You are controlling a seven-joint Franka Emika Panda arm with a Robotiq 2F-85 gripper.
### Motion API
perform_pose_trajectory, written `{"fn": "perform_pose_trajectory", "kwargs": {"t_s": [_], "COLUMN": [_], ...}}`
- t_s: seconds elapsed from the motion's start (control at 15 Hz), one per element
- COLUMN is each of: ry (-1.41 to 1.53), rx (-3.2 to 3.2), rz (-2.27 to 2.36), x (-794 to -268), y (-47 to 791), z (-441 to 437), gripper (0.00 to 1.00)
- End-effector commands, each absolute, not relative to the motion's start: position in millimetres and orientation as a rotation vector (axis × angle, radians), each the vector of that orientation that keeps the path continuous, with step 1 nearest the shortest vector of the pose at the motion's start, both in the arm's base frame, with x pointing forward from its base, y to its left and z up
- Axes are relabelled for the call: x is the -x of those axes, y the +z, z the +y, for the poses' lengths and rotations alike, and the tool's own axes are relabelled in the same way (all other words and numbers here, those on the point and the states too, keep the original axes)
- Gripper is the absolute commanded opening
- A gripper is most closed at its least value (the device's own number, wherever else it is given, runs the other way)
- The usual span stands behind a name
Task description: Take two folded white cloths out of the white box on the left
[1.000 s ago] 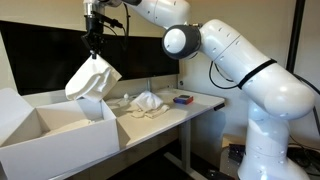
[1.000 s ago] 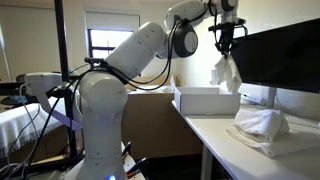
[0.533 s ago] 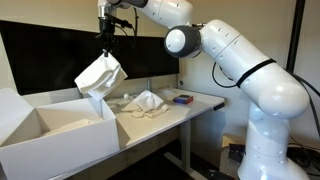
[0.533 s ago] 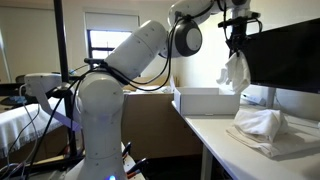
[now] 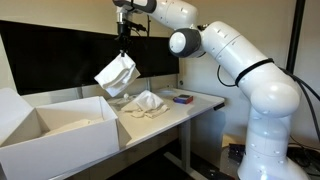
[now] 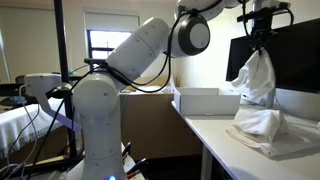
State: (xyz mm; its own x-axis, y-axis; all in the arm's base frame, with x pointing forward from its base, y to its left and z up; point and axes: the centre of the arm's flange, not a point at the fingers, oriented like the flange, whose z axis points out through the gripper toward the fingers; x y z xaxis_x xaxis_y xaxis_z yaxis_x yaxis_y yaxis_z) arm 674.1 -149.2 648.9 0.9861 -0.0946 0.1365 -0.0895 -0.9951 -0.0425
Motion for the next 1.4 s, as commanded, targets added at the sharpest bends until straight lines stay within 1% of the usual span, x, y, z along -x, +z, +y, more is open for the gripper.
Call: {"fn": "perform_pose_trajectory", "kwargs": {"t_s": [0.0, 0.27, 0.67, 0.93, 1.33], "ry": [-0.220, -0.187, -0.090, -0.072, -0.037], "rx": [3.085, 3.091, 3.046, 3.017, 2.949], "rz": [0.136, 0.174, 0.199, 0.139, 0.057], "x": [-680, -682, -689, -675, -638], "y": [666, 650, 597, 579, 555], "z": [-193, -231, -266, -253, -226], "gripper": [0.03, 0.03, 0.03, 0.03, 0.03]}}
